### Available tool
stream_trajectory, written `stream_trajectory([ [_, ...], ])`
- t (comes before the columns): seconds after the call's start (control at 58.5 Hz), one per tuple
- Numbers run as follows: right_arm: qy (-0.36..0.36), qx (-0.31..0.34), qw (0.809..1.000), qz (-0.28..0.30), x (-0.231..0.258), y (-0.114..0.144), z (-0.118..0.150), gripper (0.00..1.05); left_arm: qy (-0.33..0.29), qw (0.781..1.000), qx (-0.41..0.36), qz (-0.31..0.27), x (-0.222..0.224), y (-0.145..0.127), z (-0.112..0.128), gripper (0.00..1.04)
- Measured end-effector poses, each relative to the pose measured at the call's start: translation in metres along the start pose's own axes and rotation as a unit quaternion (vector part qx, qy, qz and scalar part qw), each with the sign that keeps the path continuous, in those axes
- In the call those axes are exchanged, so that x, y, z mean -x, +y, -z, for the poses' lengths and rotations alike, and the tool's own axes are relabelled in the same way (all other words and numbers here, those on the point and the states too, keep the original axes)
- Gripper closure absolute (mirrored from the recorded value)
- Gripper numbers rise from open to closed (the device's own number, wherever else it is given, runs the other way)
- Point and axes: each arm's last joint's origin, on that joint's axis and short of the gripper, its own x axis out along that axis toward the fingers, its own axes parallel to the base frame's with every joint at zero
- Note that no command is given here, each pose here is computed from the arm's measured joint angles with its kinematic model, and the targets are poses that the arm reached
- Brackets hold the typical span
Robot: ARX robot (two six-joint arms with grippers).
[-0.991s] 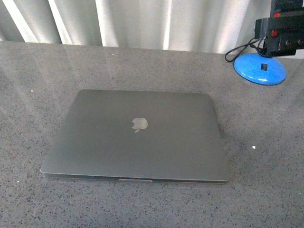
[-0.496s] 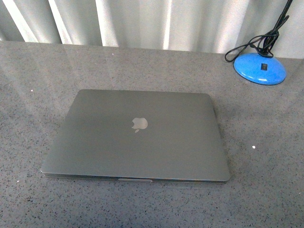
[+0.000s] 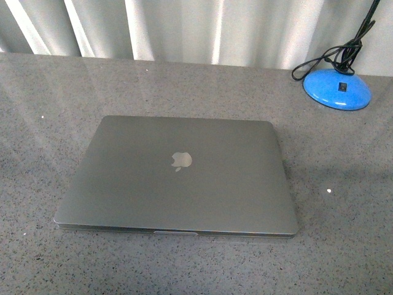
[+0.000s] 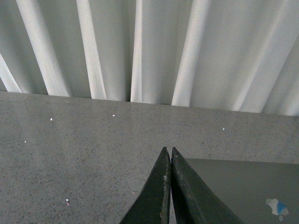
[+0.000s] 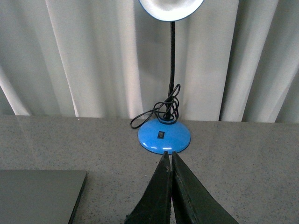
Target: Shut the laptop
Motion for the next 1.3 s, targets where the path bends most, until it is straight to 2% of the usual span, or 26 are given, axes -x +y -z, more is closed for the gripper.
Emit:
stream_trajectory([
  [0.581,-0.014,0.0,1.0,-0.001,0.028,0.0,-0.009,1.04,-0.017,1.0,0.0,0.001,0.026,0.0,-0.01,1.01],
  [1.299,-0.018,0.0,1.0,-0.001,0.047,0.0,-0.01,1.04,-0.018,1.0,0.0,0.001,0.043,0.0,-0.01,1.01],
])
